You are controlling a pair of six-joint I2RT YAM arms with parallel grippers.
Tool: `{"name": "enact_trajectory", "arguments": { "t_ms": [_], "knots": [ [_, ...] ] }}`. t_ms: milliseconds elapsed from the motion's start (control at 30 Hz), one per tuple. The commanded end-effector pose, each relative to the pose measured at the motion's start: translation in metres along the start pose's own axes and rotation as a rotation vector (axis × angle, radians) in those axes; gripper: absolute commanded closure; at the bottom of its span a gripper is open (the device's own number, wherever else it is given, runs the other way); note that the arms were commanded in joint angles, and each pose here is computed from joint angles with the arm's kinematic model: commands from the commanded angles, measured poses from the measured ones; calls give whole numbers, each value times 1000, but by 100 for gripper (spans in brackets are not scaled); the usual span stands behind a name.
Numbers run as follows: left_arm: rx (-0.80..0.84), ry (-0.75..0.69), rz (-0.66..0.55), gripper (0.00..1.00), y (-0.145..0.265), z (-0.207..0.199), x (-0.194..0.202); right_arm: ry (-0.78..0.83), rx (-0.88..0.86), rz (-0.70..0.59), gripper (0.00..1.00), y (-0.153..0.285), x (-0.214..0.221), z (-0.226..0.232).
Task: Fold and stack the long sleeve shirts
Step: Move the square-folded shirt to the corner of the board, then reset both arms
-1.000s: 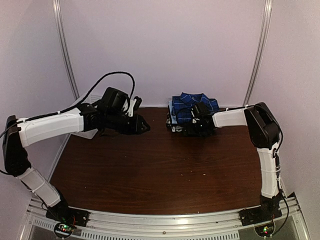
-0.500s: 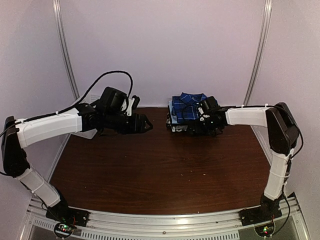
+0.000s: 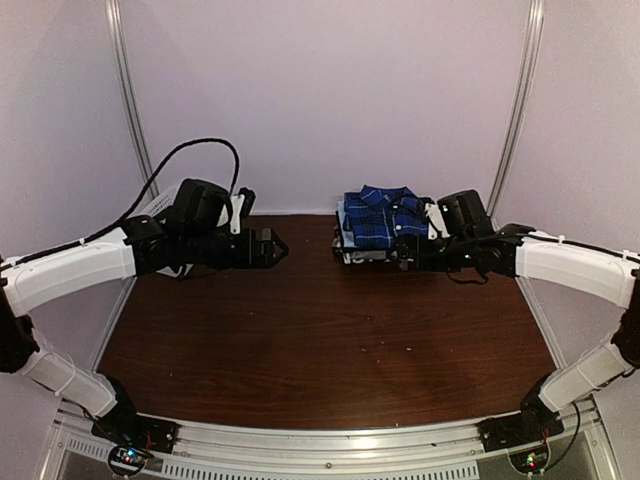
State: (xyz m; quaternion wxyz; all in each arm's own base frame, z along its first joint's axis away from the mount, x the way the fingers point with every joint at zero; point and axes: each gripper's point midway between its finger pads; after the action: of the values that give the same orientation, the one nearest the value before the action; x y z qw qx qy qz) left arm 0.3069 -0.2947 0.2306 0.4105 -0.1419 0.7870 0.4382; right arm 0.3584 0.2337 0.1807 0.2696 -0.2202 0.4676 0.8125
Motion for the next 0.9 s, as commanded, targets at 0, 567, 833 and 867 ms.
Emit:
{"name": "enact_trajectory", "arguments": {
  "t_ms": [0,567,833,867],
  "knots": [
    [-84,-21,-134,2,25,16,-23,-31,-56,-157,0,48,-18,6],
    [-299,-7,-340,2,100,61,-26,-94,-77,-511,0,172,-45,-20],
    [-322,6,-353,2,103,66,-22,-87,-91,-534,0,181,-42,-23],
    [-323,5,-353,2,103,67,-22,-88,-94,-535,0,181,-42,-23]
  ]
}}
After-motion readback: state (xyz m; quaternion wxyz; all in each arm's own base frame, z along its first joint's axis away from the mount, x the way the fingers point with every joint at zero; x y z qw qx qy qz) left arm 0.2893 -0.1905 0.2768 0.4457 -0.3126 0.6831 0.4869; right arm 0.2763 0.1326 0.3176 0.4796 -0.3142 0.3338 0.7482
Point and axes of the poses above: each gripper's point midway between its finger pads, its own y axis back along the fingers, its own z axis along the line the jaws close on, x = y × z, and after that the axes turned 11 degrees about -y, right-handed
